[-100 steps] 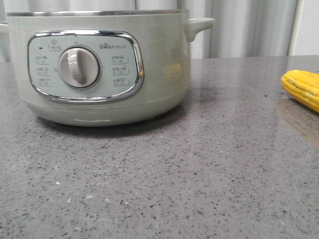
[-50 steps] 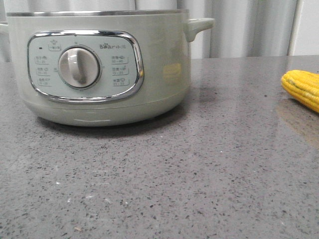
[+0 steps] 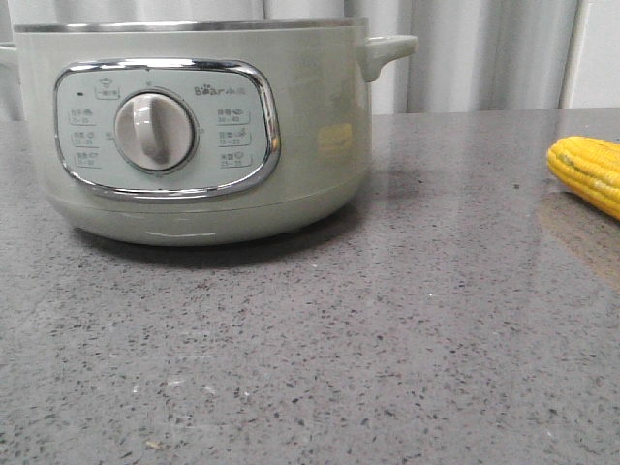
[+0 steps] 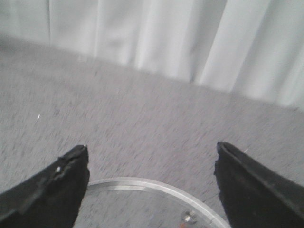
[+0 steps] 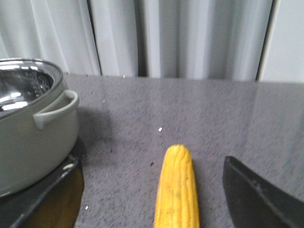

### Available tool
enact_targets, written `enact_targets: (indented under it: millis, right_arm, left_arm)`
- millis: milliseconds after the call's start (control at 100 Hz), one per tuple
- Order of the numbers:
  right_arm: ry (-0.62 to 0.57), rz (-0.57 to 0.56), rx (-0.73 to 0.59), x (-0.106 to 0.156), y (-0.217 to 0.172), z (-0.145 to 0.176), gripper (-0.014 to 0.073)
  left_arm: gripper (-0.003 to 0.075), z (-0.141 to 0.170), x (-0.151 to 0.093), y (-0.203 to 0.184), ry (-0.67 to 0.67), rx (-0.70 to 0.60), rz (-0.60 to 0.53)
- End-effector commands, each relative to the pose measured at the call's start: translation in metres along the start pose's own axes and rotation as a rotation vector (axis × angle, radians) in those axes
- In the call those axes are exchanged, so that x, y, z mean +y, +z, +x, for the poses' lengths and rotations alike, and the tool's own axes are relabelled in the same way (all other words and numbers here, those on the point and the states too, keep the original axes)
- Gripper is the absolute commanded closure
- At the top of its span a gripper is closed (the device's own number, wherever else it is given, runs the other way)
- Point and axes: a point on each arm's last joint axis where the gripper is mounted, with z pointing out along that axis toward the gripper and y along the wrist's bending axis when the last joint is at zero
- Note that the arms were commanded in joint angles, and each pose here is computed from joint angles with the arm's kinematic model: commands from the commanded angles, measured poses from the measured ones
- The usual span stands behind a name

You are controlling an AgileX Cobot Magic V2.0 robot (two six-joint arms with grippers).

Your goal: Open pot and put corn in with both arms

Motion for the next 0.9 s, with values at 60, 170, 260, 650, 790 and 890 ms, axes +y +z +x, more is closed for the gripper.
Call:
enact_targets:
  millis: [60, 170, 260, 650, 790, 890]
  right_arm:
    - [0.041, -0.009, 0.053, 0.0, 0.021, -0.018, 0.0084]
    - [0.042, -0.013, 0.146, 0.0, 0.037, -0.025, 0.0084]
    - [0.042, -0.015, 0.192, 0.0, 0.05, -0.032, 0.0084]
    - [-0.01, -0.002, 0.43, -0.003, 0.109, -0.043, 0.0084]
    - [-0.036, 0.006, 0.488, -0.005, 0.137, -0.04, 0.0084]
    - [-0.059, 0.015, 0.547, -0.007, 0.157, -0.03, 0.0084]
  left_arm:
    - [0.0295, -0.033, -0.01, -0.025, 0.021, -0.181, 0.075]
    - [0.0423, -0.04, -0.014, -0.045, 0.042, -0.211, 0.132]
    - [0.0541, -0.043, -0.017, -0.061, 0.05, -0.216, 0.177]
    - [0.0741, -0.035, -0.021, -0.103, 0.062, -0.116, 0.318]
    - [0.0741, -0.036, -0.022, -0.108, 0.06, -0.137, 0.343]
    - [0.0741, -0.036, -0.023, -0.108, 0.06, -0.136, 0.352]
